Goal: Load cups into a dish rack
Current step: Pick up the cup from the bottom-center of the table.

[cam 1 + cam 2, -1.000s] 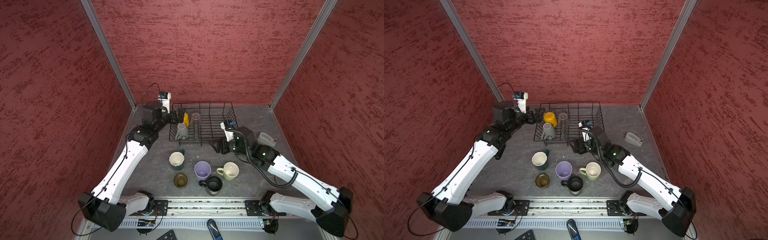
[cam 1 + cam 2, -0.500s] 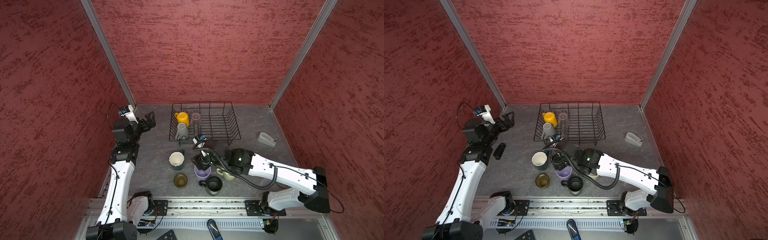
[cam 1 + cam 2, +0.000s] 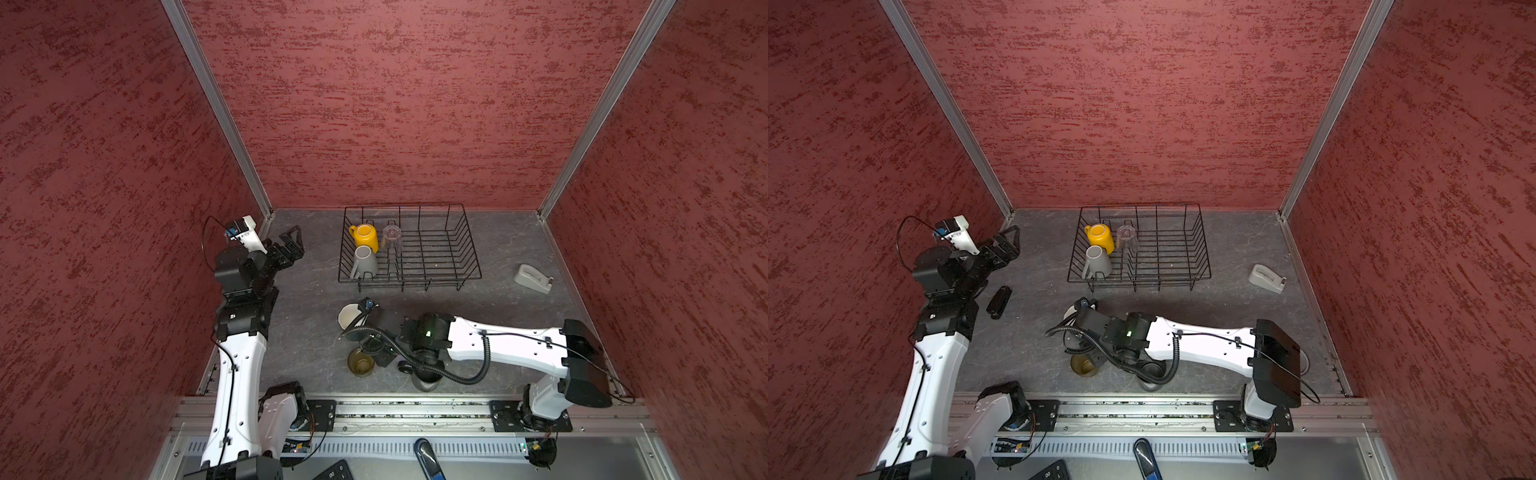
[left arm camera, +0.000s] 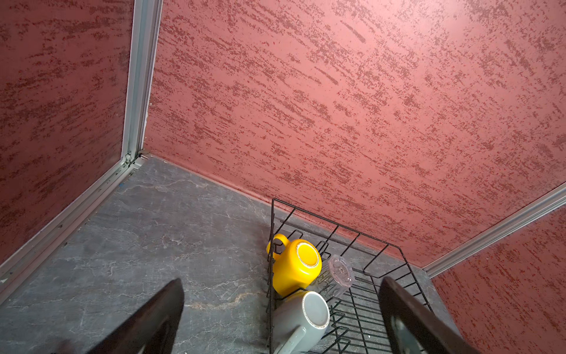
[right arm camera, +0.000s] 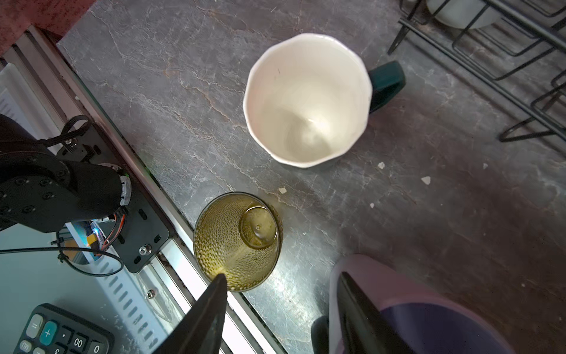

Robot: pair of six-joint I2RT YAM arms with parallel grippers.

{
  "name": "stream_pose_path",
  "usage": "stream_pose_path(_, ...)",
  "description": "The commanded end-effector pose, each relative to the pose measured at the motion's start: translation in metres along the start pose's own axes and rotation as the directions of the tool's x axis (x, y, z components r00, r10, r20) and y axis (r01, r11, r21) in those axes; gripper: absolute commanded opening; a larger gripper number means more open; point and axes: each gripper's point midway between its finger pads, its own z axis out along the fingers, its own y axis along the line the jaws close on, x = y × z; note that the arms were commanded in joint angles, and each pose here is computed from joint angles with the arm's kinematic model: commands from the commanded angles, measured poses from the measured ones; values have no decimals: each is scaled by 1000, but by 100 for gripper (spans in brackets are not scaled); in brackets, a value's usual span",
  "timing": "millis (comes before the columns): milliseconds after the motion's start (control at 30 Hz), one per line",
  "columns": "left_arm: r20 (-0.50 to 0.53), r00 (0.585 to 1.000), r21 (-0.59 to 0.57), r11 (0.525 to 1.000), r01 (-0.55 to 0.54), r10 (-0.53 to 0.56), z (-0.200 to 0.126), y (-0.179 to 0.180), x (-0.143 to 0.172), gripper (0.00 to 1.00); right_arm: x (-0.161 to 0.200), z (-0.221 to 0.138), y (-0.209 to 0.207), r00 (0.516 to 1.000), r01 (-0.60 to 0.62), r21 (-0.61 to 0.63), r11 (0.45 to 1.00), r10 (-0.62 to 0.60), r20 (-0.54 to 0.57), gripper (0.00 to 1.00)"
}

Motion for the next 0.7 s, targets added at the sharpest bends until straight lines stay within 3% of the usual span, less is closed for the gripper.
stream_pose_path(0,16,1000,18,1000,1,-1,-1,-2,-4,100,-4,4,2,1000,-10,24,1000,10,-10,57)
stream_pose_path(667,35,999,31,999,-10,9,-6,-5,-7,100,12,45,8,986,107,100,989,-92,-140,47)
